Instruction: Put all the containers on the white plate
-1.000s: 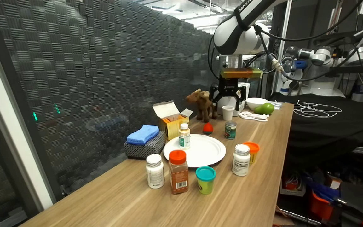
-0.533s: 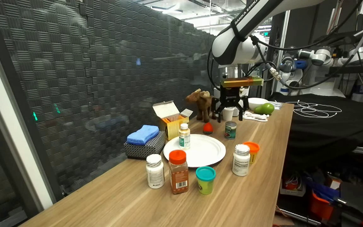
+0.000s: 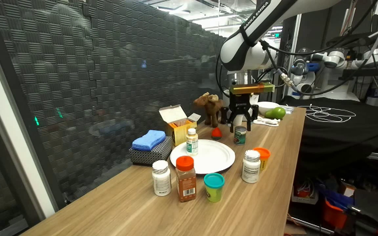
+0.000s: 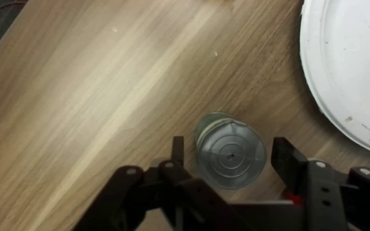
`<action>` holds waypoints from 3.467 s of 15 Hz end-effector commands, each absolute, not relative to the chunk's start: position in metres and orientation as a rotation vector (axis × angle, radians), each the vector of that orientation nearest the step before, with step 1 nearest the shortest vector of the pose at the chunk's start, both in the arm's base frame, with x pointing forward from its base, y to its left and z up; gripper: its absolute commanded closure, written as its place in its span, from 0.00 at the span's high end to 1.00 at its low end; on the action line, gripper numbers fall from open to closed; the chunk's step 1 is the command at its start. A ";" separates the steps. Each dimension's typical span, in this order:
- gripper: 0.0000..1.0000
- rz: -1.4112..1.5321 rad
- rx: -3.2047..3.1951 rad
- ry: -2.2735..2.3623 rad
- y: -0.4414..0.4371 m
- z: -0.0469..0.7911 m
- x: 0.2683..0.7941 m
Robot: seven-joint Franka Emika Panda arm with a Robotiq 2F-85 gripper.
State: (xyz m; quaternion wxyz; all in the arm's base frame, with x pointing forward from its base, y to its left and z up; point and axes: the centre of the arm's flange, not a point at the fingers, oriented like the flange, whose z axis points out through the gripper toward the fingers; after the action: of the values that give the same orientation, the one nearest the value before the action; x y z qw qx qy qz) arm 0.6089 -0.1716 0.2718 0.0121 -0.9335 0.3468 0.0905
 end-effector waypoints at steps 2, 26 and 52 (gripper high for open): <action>0.33 0.265 -2.888 1.068 -0.171 0.275 0.607; 0.23 0.208 -3.187 0.166 -0.022 0.312 0.627; 0.98 0.074 -3.105 -0.096 -0.025 0.295 0.659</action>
State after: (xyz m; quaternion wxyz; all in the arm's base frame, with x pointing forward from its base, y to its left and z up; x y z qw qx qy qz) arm 0.6588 -0.0225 0.2835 0.0058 -0.9991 -0.0216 0.0372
